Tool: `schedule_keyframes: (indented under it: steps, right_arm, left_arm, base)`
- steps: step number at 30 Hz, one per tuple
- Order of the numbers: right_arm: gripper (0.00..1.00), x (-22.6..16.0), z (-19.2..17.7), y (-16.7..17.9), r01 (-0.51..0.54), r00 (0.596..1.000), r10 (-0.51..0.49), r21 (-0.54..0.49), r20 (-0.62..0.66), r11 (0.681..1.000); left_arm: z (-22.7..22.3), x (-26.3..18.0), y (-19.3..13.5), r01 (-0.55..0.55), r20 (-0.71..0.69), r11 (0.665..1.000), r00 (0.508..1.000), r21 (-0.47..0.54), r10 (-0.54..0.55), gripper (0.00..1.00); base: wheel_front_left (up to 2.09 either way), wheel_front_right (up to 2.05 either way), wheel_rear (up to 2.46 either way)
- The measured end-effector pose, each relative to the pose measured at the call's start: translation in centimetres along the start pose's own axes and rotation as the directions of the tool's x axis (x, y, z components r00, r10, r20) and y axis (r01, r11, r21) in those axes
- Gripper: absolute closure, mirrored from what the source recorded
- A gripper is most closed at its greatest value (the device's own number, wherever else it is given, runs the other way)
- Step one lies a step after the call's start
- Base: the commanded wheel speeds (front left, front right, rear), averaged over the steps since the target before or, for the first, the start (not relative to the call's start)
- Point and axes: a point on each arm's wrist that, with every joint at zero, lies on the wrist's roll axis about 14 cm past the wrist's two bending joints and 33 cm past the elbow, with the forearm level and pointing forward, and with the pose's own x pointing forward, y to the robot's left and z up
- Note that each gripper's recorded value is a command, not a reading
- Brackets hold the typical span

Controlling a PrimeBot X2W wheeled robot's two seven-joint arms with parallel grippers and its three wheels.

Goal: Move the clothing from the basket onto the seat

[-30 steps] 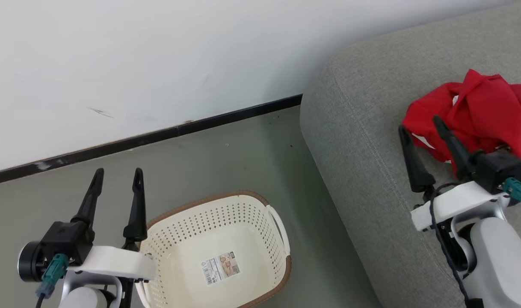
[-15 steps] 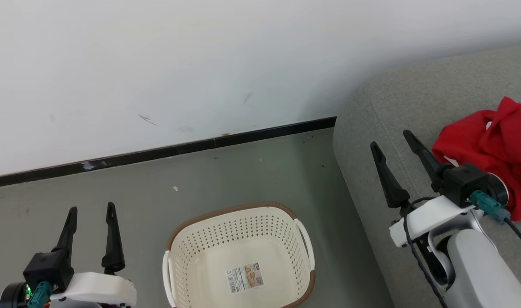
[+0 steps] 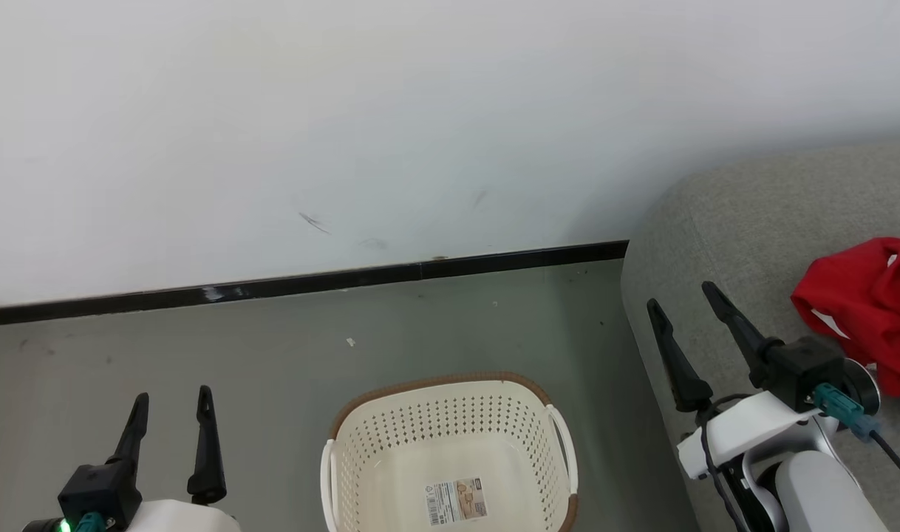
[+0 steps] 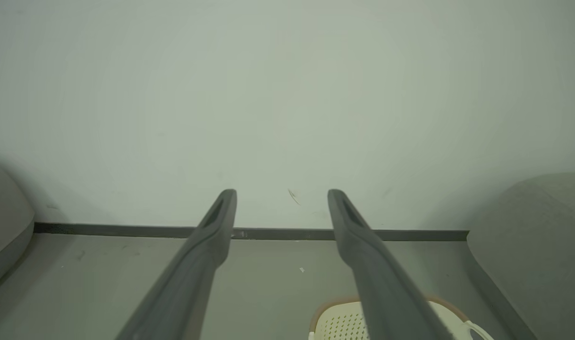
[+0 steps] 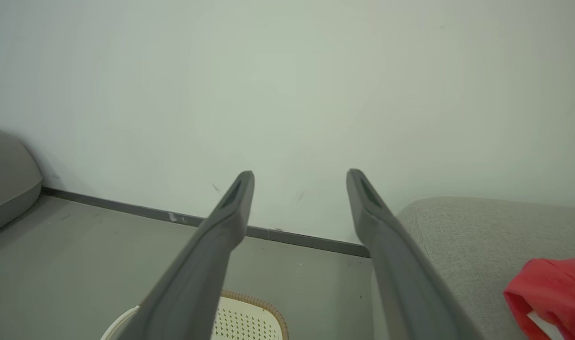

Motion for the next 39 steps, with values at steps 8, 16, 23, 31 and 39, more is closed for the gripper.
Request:
schedule_keyframes:
  steps: [8, 16, 23, 31, 39]
  right_arm:
    - [0.0, -1.1, -0.1, 0.3, 0.005, 1.0, -0.005, 0.007, -0.007, 1.0]
    - [0.0, -2.2, -0.1, 0.8, 0.005, 1.0, -0.005, 0.03, -0.007, 1.0]
    - [0.0, -3.0, -0.3, 1.3, 0.001, 1.0, 0.0, 0.076, -0.012, 0.997]
    - [0.0, -3.6, 0.0, 1.3, 0.009, 1.0, -0.008, 0.093, -0.006, 0.996]
    - [0.0, -4.5, -0.7, 1.3, 0.015, 0.999, -0.012, 0.098, -0.031, 0.995]
  left_arm:
    - [0.4, -1.1, 0.3, 0.012, 0.009, 1.0, 1.0, 0.002, -0.012, 0.0]
    - [0.3, -1.9, -0.5, 0.058, -0.005, 0.998, 0.998, -0.03, -0.058, 0.0]
    - [0.3, -2.1, -0.4, 0.061, -0.008, 0.998, 0.998, -0.026, -0.061, 0.0]
    - [0.4, -2.0, -0.6, 0.066, -0.005, 0.998, 0.998, -0.025, -0.066, 0.0]
    - [0.4, -2.0, -0.7, 0.07, -0.005, 0.997, 0.998, -0.024, -0.07, 0.0]
  base:
    - [0.0, 0.0, 0.0]
    - [0.0, 0.0, 0.0]
    - [0.0, 0.0, 0.0]
    - [0.0, 0.0, 0.0]
    - [0.0, 0.0, 0.0]
